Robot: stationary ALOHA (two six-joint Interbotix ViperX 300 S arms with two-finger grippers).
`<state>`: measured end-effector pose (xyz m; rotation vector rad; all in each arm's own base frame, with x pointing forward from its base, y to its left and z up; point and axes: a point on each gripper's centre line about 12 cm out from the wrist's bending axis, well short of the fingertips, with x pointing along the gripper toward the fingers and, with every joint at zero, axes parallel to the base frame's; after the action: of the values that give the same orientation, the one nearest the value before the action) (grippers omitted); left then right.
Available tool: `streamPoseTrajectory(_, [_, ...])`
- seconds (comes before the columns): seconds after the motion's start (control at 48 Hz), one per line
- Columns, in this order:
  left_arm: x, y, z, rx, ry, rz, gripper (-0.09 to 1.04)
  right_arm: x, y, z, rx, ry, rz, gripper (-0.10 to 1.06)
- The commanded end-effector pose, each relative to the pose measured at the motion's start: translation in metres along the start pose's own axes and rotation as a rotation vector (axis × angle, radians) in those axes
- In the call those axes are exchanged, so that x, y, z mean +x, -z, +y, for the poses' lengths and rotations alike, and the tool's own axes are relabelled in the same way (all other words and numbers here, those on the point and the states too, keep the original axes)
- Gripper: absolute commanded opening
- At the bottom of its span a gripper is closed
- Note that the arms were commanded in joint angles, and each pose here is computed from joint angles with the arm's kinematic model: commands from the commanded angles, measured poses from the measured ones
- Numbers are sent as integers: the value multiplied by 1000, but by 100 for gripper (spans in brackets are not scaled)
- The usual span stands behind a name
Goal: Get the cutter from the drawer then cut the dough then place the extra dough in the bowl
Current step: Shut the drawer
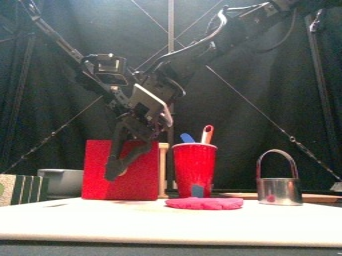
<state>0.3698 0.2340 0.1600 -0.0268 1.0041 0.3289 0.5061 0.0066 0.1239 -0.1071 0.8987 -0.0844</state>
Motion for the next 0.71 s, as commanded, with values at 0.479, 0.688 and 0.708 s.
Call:
streamPoseTrajectory(0.479, [-3, -21, -13, 39, 6, -50, 57, -6, -14, -55, 74, 70, -43, 31])
streamPoseTrajectory(0.688, [0, -22, -13, 41, 4, -55, 57, -5, -18, -67, 83, 86, -60, 31])
streamPoseTrajectory(0.708, [1, -22, -13, 39, 5, -52, 57, -5, -17, -69, 87, 89, -59, 31])
